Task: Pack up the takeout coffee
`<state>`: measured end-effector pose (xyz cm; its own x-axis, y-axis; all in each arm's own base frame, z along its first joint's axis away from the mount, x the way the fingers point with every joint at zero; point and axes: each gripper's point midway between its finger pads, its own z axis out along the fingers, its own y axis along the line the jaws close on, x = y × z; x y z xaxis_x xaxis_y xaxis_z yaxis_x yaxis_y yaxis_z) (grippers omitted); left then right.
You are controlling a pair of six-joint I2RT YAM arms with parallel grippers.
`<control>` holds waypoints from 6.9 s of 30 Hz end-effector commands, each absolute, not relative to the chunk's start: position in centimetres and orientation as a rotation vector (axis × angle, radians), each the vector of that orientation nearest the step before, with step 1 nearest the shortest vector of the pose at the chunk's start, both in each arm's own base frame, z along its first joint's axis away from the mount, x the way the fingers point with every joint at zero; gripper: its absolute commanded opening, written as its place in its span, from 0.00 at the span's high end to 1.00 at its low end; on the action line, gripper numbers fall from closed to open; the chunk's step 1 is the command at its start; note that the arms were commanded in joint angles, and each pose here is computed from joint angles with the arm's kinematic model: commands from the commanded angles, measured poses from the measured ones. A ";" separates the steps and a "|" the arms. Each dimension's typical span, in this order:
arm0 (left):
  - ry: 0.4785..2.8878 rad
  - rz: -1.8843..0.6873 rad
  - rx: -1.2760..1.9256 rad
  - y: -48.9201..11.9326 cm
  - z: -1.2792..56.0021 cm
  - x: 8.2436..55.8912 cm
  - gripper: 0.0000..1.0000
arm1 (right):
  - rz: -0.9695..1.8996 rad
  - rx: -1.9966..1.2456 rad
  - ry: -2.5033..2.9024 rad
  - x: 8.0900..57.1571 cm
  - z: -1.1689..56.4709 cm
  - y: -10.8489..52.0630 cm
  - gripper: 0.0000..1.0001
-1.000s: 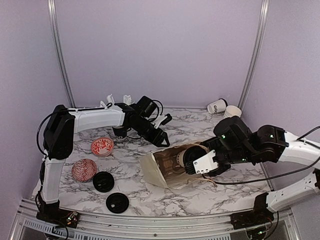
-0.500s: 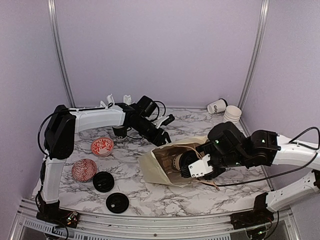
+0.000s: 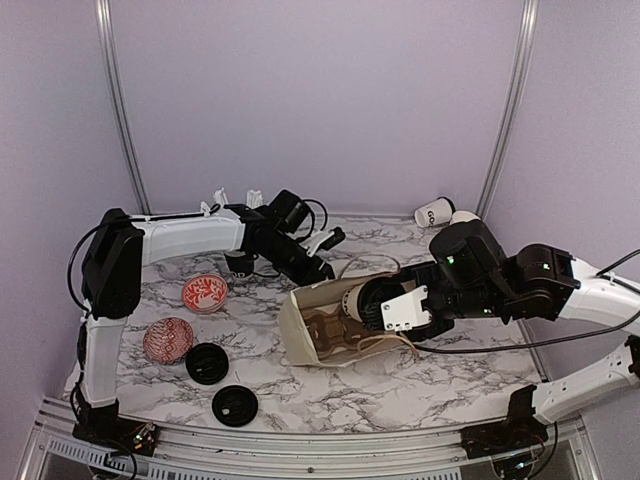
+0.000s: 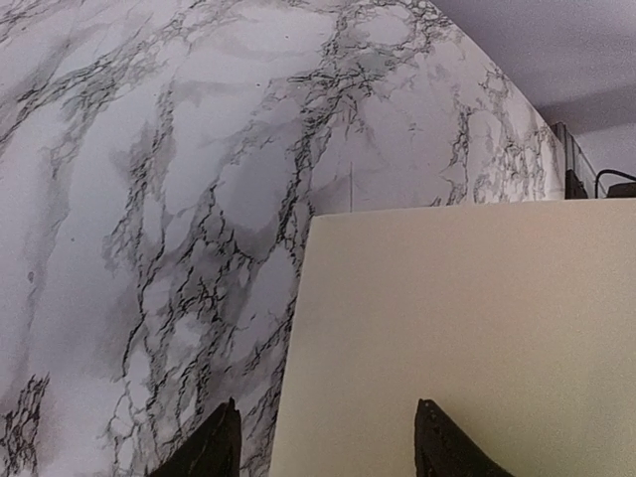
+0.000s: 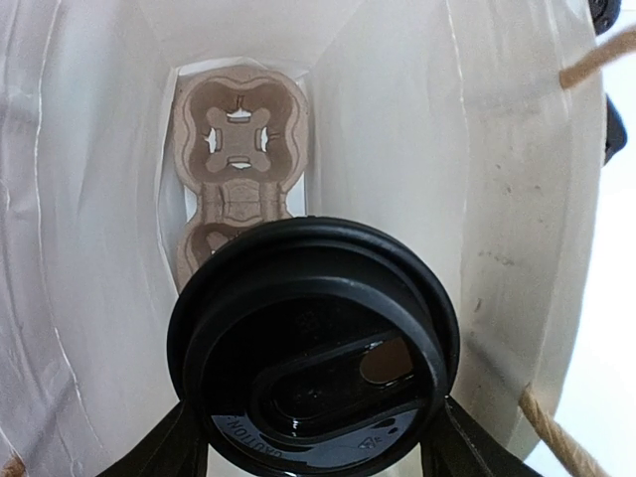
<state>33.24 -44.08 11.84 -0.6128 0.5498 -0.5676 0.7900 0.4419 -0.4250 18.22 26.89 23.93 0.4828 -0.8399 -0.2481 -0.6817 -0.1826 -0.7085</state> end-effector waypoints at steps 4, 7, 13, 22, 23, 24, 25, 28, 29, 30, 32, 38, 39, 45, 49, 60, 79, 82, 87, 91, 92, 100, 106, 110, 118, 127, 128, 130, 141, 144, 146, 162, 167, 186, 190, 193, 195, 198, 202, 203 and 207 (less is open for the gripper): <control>1.877 -0.681 1.080 -37.2 29.2 33.5 0.31 | -0.268 -1.848 1.279 18.7 25.6 27.0 0.51; 1.737 -0.670 1.134 -35.7 32.9 31.0 0.30 | -0.272 -1.843 1.287 18.8 25.7 26.9 0.52; 1.456 -0.824 1.350 -36.2 36.8 22.9 0.23 | -0.279 -1.841 1.291 18.8 25.7 26.7 0.52; 1.333 -0.992 1.530 -42.0 37.8 17.6 0.29 | -0.274 -1.863 1.293 18.7 25.2 26.8 0.52; 1.331 -1.004 1.534 -42.6 37.9 17.6 0.30 | -0.274 -1.864 1.294 18.7 25.2 26.8 0.52; 1.324 -1.023 1.547 -43.1 37.8 17.4 0.31 | -0.277 -1.864 1.296 18.7 25.1 26.7 0.52; 1.313 -1.043 1.564 -43.7 37.8 17.0 0.33 | -0.278 -1.865 1.297 18.7 25.0 26.7 0.52; 1.306 -1.115 1.595 -44.9 37.6 16.3 0.42 | -0.281 -1.868 1.299 18.7 24.9 26.7 0.52; 1.310 -1.130 1.607 -45.1 37.4 16.1 0.43 | -0.282 -1.869 1.298 18.7 24.9 26.6 0.52; 1.311 -1.135 1.614 -45.3 37.3 15.9 0.46 | -0.282 -1.870 1.298 18.7 24.8 26.6 0.52; 1.306 -1.162 1.629 -45.7 37.3 15.4 0.49 | -0.281 -1.875 1.300 18.6 24.7 26.6 0.52; 1.337 -1.202 1.652 -46.7 37.1 15.1 0.64 | -0.279 -1.885 1.299 18.6 24.4 26.5 0.52; 1.350 -1.204 1.654 -46.8 36.9 15.1 0.68 | -0.279 -1.885 1.299 18.5 24.4 26.5 0.52; 1.440 -1.188 1.632 -47.6 35.7 16.1 0.82 | -0.274 -1.885 1.306 18.3 24.5 26.2 0.52; 1.462 -1.156 1.609 -48.0 35.7 16.9 0.95 | -0.277 -1.897 1.311 18.2 24.2 25.9 0.52; 1.572 -1.108 1.284 -50.1 37.4 22.0 1.00 | -0.259 -1.965 1.289 17.0 23.4 25.1 0.53; 1.610 -1.288 1.291 -50.0 36.1 19.7 1.00 | -0.273 -1.942 1.298 18.0 22.8 27.1 0.55; 1.626 -1.297 1.317 -49.7 35.5 19.2 1.00 | -0.270 -1.916 1.332 18.8 23.2 26.9 0.56; 1.607 -1.322 1.328 -49.7 36.2 18.7 1.00 | -0.273 -1.918 1.384 19.8 22.3 26.7 0.57; 1.590 -1.310 1.327 -49.6 36.6 18.6 1.00 | -0.231 -1.932 1.377 19.6 22.5 26.6 0.58; 1.592 -1.298 1.326 -49.6 36.4 18.8 1.00 | -0.197 -1.944 1.358 19.1 22.8 26.5 0.59; 1.587 -1.273 1.346 -49.4 35.8 18.8 1.00 | -0.146 -1.970 1.310 18.1 22.6 25.2 0.56; 1.588 -1.276 1.332 -49.4 36.2 18.9 1.00 | -0.170 -1.939 1.415 19.9 21.6 25.9 0.57; 1.598 -1.294 1.336 -49.6 35.9 18.8 1.00 | -0.165 -1.931 1.452 20.5 21.6 26.7 0.57; 1.587 -1.005 1.270 -47.0 35.6 21.8 0.25 | -0.229 -1.974 1.388 20.4 20.5 25.7 0.58; 1.885 -0.864 0.841 -43.4 29.8 35.2 0.12 | -0.253 -1.997 1.297 19.5 19.2 24.7 0.58; 1.939 -0.857 0.812 -43.6 27.8 36.6 0.14 | -0.254 -1.994 1.289 19.4 19.2 24.7 0.59; 2.043 -0.866 0.762 -44.2 23.6 39.1 0.17 | -0.255 -1.980 1.266 19.4 19.1 24.8 0.59; 2.202 -1.105 0.824 -49.5 13.8 41.3 0.24 | -0.393 -1.874 1.335 21.5 19.1 23.8 0.59; 2.221 -1.182 0.854 -50.4 12.6 40.4 0.25 | -0.439 -1.860 1.365 22.3 18.7 23.7 0.59; 2.229 -1.215 0.879 -50.8 12.0 39.7 0.26 | -0.460 -1.853 1.388 22.8 18.4 23.5 0.60; 2.249 -1.316 0.979 -52.0 10.1 36.6 0.33 | -0.511 -1.843 1.420 24.3 17.6 23.8 0.60; 2.254 -1.331 0.994 -52.3 9.7 36.0 0.34 | -0.504 -1.834 1.417 24.7 17.3 24.3 0.60; 2.256 -1.481 1.073 -53.2 9.1 33.4 0.38 | -0.507 -1.848 1.429 25.9 16.2 24.8 0.60; 2.264 -1.580 1.097 -53.6 9.0 32.1 0.40 | -0.474 -1.886 1.430 25.5 16.7 25.1 0.60; 2.273 -1.676 1.121 -53.9 9.1 30.6 0.41 | -0.447 -1.920 1.454 25.1 16.7 25.2 0.60; 2.280 -1.730 1.131 -54.0 9.4 29.8 0.43 | -0.423 -1.948 1.465 24.8 17.0 25.3 0.61; 2.293 -1.802 1.142 -54.0 9.9 28.6 0.44 | -0.392 -1.963 1.469 24.5 17.8 25.6 0.61; 2.328 -1.876 1.129 -53.9 10.1 27.8 0.43 | -0.364 -1.995 1.469 24.0 18.1 25.7 0.61; 2.343 -1.877 1.114 -53.8 9.9 27.9 0.43 | -0.345 -2.016 1.471 23.7 17.9 25.7 0.61; 2.429 -1.901 1.037 -53.8 9.2 28.0 0.40 | -0.220 -2.120 1.492 21.7 17.2 26.0 0.60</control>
